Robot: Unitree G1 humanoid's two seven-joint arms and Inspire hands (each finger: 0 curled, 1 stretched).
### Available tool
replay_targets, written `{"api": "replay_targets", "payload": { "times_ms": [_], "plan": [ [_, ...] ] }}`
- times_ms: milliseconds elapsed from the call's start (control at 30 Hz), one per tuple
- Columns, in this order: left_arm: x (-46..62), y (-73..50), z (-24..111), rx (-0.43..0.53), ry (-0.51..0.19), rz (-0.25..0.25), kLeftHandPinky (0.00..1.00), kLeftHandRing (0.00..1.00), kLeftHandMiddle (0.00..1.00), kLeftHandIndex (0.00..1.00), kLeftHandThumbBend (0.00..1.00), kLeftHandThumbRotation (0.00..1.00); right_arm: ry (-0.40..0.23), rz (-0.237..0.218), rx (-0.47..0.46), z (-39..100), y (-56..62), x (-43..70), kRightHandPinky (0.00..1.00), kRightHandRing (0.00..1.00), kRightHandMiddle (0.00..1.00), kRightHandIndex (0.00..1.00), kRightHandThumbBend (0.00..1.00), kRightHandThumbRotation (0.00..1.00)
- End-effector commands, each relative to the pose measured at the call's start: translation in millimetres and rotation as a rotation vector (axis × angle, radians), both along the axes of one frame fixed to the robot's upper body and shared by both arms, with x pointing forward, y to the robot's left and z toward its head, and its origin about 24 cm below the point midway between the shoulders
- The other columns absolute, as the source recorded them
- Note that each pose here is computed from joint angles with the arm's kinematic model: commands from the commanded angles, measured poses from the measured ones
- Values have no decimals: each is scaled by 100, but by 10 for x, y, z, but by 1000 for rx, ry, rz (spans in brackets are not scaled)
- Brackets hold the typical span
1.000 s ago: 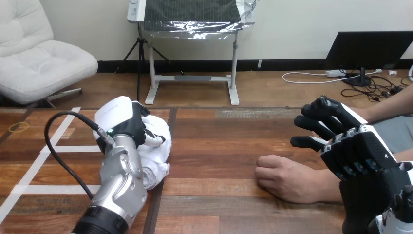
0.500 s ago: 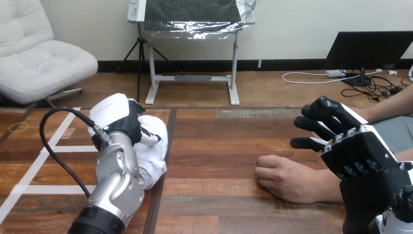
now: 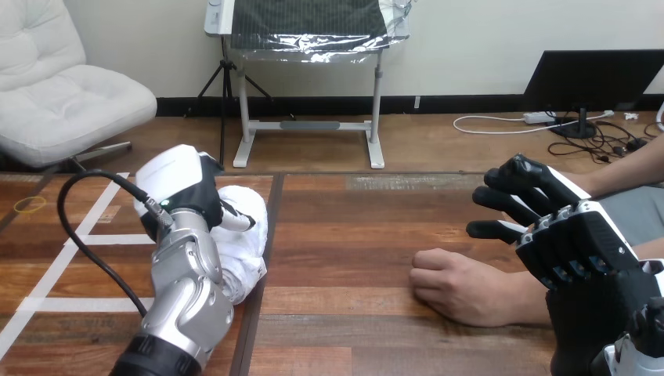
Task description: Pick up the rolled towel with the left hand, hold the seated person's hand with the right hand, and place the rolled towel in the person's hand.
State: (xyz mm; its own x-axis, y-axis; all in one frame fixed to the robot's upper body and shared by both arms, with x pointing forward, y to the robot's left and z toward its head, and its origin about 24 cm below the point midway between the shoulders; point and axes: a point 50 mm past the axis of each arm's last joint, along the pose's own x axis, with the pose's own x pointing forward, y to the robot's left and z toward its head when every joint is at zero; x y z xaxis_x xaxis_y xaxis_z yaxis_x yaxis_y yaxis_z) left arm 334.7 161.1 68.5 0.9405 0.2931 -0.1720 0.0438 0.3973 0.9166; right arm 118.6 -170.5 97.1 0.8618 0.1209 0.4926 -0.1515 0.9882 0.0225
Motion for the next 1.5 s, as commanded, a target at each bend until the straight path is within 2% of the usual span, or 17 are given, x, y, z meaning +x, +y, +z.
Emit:
{"api": "replay_targets", "payload": {
  "times_ms": [0,400,833,1233,1467],
  "plan": [
    [12,-74,270,14,-123,-10,60,74,78,80,83,12,-79,11,-6,128,12,53,68,79,81,80,86,100],
    [-116,-110,439,-17,-199,-6,60,75,80,81,84,26,-77,11,-3,121,12,51,69,79,81,81,86,100],
    [-307,-152,643,-78,-310,-36,60,76,81,82,84,36,-77,13,4,116,11,51,69,80,81,81,85,100],
    [-468,-193,766,-121,-384,-52,73,82,85,83,83,43,-77,15,2,108,7,57,69,80,81,81,85,100],
    [-505,-222,776,-141,-403,-44,80,85,87,85,82,46,-77,15,6,105,12,63,69,80,81,81,85,100]
  ]
}}
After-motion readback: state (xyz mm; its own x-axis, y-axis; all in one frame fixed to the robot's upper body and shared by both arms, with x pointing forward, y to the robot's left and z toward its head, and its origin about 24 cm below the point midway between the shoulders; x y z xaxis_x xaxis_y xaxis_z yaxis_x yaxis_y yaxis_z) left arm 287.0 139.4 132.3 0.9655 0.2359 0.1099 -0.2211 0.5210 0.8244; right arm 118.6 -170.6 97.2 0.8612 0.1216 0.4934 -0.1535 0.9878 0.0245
